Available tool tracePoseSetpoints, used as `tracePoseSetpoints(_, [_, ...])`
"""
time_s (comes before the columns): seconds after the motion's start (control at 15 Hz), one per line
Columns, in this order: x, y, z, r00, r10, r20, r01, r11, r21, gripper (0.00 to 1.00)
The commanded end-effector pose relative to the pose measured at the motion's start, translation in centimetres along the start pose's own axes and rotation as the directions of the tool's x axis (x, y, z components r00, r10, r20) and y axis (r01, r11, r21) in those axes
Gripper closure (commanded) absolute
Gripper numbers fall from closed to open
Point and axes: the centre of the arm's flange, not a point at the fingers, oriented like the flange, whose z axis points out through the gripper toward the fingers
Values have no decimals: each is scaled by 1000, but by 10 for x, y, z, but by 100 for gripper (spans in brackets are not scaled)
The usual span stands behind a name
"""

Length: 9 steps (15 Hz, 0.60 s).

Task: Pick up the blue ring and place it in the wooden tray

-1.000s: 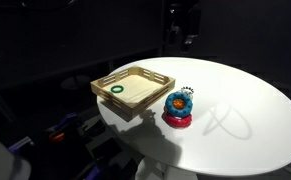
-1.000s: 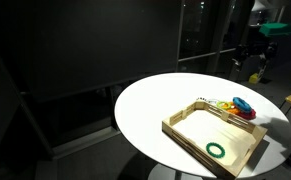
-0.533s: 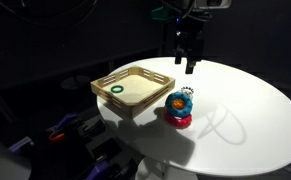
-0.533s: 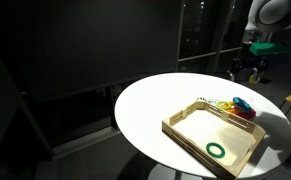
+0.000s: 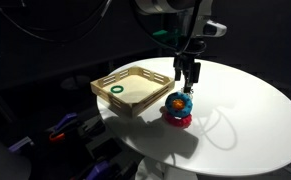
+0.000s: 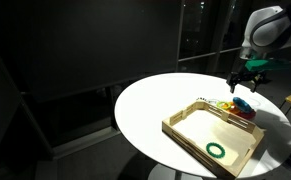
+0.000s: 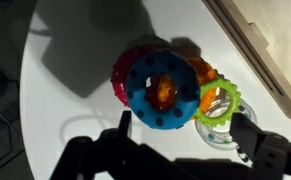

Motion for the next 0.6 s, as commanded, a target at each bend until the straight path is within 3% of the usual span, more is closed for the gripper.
tracePoseSetpoints(0.0, [-3, -3, 12, 1000, 24, -4, -24, 1000, -11, 0])
tracePoseSetpoints(0.53, [-6, -17, 34, 1000, 19, 22, -18, 999, -43, 0])
